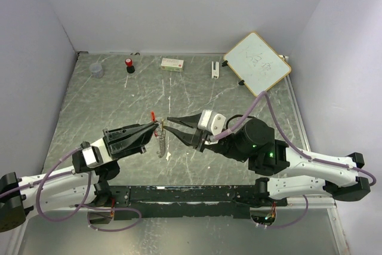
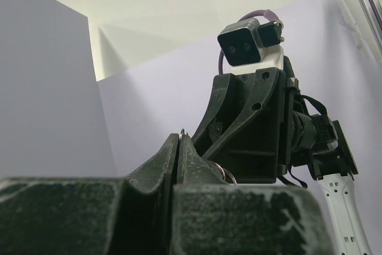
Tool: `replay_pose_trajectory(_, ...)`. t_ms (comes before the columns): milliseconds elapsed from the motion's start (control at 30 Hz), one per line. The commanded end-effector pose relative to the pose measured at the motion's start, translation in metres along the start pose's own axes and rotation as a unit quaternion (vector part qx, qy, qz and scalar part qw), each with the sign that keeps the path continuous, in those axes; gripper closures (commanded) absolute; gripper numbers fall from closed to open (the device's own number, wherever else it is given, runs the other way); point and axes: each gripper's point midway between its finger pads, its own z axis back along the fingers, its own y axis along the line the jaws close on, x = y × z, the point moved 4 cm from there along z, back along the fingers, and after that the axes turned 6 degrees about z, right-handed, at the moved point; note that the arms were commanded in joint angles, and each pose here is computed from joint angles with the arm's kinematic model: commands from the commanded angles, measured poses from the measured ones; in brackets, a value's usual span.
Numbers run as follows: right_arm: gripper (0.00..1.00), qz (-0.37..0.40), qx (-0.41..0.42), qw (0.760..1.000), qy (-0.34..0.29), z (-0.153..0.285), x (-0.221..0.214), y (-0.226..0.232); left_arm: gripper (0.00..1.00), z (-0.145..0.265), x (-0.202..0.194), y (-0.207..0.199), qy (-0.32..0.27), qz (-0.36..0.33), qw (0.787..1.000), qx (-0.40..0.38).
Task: Remove the keys from the keyring
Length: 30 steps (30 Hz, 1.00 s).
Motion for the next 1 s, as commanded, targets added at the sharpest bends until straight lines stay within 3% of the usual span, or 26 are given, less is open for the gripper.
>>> replay_pose_trajectory(0, 0.75, -0.010, 0.008, 1.000, -0.023, -0.003, 0.007, 0.004, 0.93, -0.006, 0.018, -0.001, -0.041, -0.004, 0.999, -0.008)
replay_pose_trajectory(733, 0.74, -0.015, 0.025, 0.999, -0.025, -0.013, 0.001, 0.013, 0.93, -0.005, 0.022, -0.001, -0.056, -0.007, 0.998, -0.008)
replay_pose_trajectory(967, 0.83, -0.011, 0.022, 1.000, -0.018, -0.018, -0.004, 0.014, 0.93, -0.004, 0.026, -0.002, -0.065, -0.007, 0.998, -0.009)
